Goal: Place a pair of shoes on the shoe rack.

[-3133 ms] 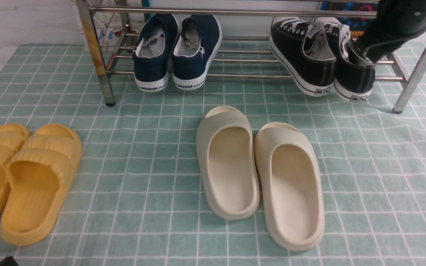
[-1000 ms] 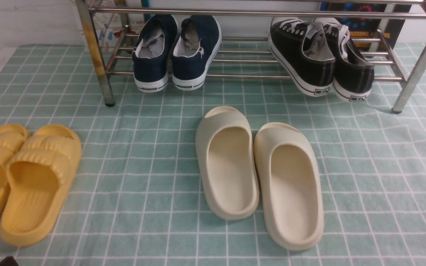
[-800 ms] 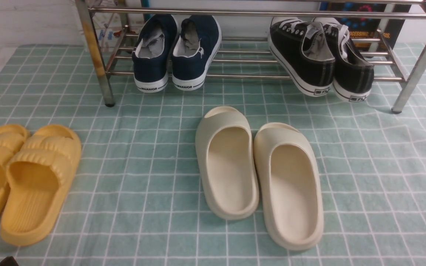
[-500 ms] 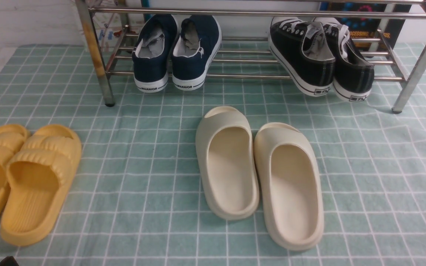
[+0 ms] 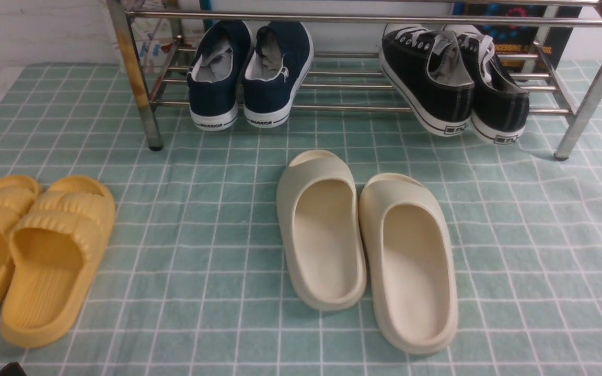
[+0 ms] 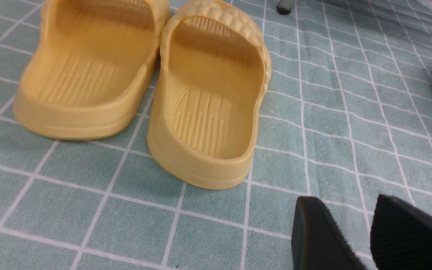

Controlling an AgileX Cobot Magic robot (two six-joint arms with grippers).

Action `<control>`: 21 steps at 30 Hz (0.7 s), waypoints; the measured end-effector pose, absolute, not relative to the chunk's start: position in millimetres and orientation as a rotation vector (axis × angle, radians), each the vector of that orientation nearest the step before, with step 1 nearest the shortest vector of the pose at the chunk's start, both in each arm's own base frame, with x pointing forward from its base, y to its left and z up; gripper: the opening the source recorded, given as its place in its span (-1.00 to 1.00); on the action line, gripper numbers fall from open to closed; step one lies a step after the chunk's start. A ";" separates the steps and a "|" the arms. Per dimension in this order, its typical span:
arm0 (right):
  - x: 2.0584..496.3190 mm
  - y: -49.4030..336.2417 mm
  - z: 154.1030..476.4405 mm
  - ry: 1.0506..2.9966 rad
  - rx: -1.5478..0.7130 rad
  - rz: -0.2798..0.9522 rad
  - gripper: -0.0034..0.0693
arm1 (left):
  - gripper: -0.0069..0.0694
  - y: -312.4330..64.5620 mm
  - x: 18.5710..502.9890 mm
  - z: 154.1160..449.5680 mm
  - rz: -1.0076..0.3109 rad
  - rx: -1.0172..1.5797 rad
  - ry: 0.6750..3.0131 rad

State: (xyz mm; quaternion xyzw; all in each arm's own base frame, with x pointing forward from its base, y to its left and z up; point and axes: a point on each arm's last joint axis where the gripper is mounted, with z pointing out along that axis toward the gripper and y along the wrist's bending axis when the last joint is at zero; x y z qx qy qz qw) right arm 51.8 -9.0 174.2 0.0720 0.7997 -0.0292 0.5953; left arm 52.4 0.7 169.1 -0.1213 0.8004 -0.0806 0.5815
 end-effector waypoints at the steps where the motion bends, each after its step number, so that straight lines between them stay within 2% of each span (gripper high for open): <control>1: 51.7 -9.0 174.1 1.858 0.167 -0.068 -0.91 | -0.19 0.7 52.4 169.1 -0.188 -0.283 1.870; 21: 51.6 -9.0 173.8 1.861 0.168 -0.068 -0.89 | -0.19 0.7 52.4 169.1 -0.188 -0.283 1.870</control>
